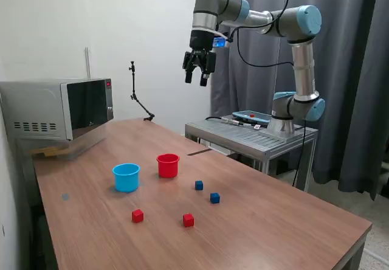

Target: Place red objects in the red bin, and blue objects in the blue bin.

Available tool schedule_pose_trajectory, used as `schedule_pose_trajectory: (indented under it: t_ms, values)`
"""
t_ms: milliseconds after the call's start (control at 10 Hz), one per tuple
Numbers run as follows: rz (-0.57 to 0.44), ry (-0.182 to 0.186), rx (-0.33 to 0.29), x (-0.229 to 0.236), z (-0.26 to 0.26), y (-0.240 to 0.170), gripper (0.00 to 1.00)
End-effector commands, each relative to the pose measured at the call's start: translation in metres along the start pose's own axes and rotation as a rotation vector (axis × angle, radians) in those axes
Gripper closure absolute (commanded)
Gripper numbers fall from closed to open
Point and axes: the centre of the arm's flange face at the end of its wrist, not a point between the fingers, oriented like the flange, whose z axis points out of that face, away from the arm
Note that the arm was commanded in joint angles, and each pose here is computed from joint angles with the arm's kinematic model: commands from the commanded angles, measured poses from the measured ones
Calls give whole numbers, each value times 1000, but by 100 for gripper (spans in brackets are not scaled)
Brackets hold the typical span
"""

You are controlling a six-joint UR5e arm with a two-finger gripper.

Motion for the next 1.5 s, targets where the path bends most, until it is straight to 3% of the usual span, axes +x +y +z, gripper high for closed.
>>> schedule_pose_trajectory:
  t_ms: [0, 200, 500, 900, 1400]
  values:
    - [28, 6, -7, 20, 17, 4, 0]
    - [33, 11, -7, 38, 34, 1, 0]
    - [169, 17, -21, 42, 73, -2, 0]
    - [290, 10, 5, 44, 123, -13, 0]
    - [269, 9, 22, 59, 167, -14, 0]
